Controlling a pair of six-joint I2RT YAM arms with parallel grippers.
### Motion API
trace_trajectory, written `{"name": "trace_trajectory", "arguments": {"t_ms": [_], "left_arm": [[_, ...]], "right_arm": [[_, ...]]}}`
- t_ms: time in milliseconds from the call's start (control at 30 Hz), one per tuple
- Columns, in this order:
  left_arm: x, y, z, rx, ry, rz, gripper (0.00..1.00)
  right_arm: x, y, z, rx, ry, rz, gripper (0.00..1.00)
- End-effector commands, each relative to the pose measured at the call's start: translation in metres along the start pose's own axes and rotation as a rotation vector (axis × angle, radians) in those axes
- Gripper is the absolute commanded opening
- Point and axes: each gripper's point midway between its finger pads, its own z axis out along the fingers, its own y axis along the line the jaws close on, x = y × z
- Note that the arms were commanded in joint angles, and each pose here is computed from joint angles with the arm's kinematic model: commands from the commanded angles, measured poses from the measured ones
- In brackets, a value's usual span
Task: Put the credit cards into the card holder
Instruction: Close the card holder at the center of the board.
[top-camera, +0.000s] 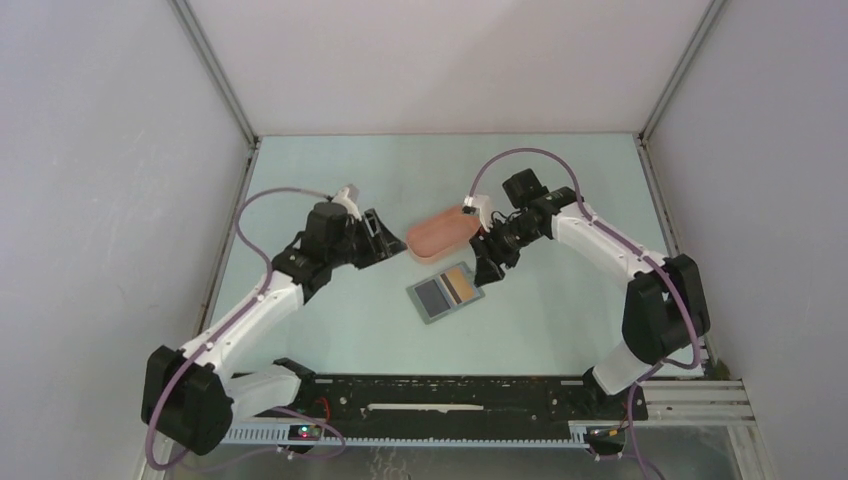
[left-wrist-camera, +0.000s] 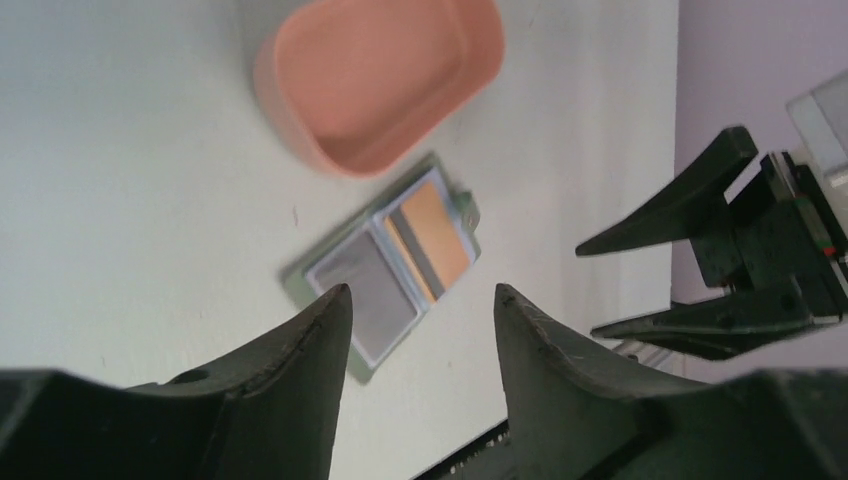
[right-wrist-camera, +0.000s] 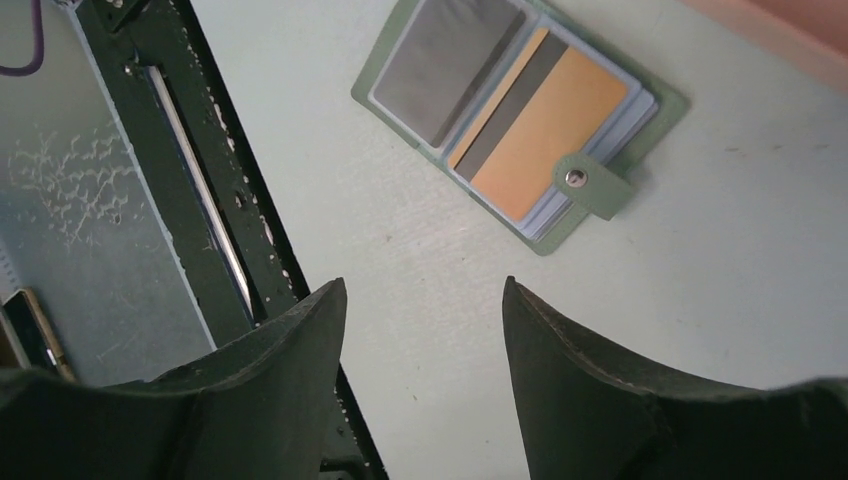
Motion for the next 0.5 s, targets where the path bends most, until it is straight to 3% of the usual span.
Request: {"name": "trace_trajectory", "arguments": {"t_ms": [0,200,367,467], "left_arm": [[0.024,0.003,-0.006,0.061,-0.018,-0.254,0.57],[0.053,0.026,-0.002,0.069,-0.031,-0.364,0.58],[0.064,0.029,0.0,0.055,0.007,-0.308,0.58],[0.066,0.027,-0.001,0.038,-0.003,-0.224,0.58]], "right_arm": [[0.009,-0.004,0.015,0.02,0.044,0.059,0.69],[0.015,-0.015,0.027,0.038,0.069,0.123,0.81],[0.023,-0.025,0.023,0.197,0.182,-0.019,0.9],[0.016,-0.033,0.005,0.294,0.154,-0.063,0.91]]}}
